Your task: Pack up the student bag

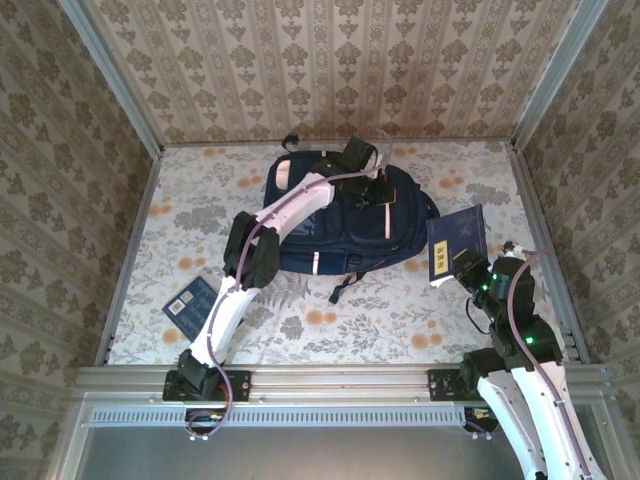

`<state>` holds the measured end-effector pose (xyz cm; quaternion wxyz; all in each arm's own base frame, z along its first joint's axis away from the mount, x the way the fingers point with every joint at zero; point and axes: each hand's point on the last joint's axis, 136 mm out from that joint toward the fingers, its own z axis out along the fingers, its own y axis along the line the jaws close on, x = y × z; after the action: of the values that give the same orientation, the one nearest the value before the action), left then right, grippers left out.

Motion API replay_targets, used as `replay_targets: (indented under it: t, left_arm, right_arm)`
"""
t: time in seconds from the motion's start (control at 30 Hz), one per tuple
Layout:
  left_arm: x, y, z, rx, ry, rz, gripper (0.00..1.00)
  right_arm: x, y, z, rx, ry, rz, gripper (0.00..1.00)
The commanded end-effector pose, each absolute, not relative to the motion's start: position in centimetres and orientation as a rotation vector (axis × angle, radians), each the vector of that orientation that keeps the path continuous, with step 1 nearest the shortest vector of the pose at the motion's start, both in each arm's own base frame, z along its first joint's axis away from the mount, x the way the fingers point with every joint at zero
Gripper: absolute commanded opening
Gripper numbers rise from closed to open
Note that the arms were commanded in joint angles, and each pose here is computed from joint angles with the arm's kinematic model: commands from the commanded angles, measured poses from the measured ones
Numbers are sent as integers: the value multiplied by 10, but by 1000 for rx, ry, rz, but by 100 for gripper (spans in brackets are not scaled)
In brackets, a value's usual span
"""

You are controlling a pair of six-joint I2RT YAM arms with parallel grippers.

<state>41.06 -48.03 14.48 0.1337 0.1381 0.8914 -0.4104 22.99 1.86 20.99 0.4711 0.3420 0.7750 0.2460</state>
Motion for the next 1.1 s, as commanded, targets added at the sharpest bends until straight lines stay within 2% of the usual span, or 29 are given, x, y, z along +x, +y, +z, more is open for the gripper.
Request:
replay_targets:
  t: [0.0, 0.13, 0.27, 0.53, 0.67, 0.87, 1.07]
  left_arm:
    - [395, -453, 246, 516, 2430, -1317, 0]
    - [373, -423, 299, 553, 2371, -1411, 0]
    - [345, -404, 324, 591, 2346, -1509, 0]
    - [318, -378, 367, 648, 2240, -1632, 0]
    - [307, -372, 382, 703, 2181, -1712, 0]
    - [296, -366, 401, 753, 2113, -1778, 0]
    - [294, -358, 411, 760, 2081, -1799, 0]
  right_arm:
    - [229, 18, 247, 752, 1830, 606, 0]
    - [228, 21, 253, 707, 1894, 569, 0]
    - [234, 37, 256, 641, 1992, 616, 0]
    - [253, 116, 284, 318, 2011, 1156, 0]
    - [258, 137, 304, 203, 1940, 1334, 0]
    - [285, 158, 291, 206, 1973, 1518, 0]
    - [315, 193, 264, 207, 2071, 1503, 0]
